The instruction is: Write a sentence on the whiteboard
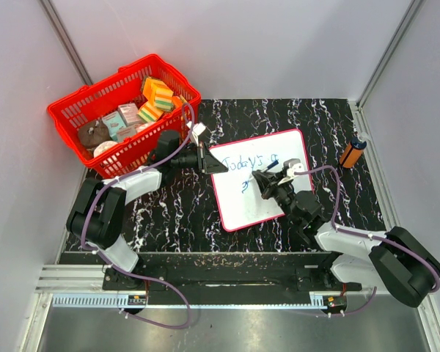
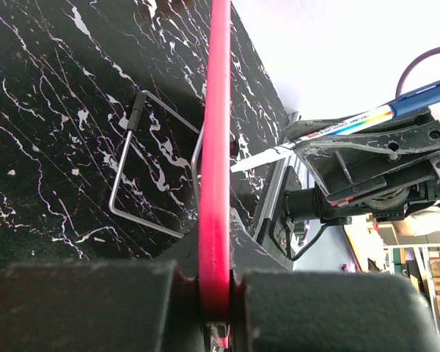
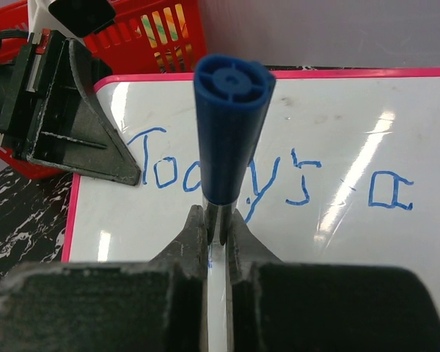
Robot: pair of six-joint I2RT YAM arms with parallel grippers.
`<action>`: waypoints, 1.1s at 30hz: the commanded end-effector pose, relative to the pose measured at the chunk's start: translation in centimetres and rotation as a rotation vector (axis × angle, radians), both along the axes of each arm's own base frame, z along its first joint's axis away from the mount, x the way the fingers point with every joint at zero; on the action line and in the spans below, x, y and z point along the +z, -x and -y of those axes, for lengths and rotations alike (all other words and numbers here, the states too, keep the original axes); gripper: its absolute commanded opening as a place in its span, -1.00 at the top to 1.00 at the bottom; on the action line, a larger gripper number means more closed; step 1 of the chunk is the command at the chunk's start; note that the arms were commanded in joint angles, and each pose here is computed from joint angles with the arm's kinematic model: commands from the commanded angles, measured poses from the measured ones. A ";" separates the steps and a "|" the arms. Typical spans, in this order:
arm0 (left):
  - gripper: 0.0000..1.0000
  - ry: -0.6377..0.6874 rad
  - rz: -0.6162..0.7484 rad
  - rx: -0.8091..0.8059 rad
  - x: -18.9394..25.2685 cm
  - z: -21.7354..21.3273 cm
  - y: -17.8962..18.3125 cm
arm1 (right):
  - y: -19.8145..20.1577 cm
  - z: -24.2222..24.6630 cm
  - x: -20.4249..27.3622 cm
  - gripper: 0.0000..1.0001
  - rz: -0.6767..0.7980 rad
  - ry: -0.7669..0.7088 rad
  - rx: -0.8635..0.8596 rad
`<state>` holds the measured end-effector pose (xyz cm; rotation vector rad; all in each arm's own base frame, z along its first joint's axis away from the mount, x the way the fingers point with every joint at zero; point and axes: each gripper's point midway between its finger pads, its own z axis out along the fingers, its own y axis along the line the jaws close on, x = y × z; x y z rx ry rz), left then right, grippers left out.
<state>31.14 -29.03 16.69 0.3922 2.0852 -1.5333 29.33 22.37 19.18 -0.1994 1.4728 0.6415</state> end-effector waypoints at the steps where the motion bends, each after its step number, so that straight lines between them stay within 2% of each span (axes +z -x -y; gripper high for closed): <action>1: 1.00 -0.125 -0.010 0.029 -3.8 -1.2 0.5 | -0.9 0.9 1.5 1.00 0.031 -0.029 -0.065; 7: 1.00 -0.125 -0.012 0.026 -3.8 -1.2 0.5 | -0.9 1.5 1.2 1.00 0.023 -0.014 -0.094; 33: 1.00 -0.131 -0.014 0.027 -4.0 -1.2 0.5 | 1.1 0.9 -1.2 1.00 -0.040 -0.019 0.002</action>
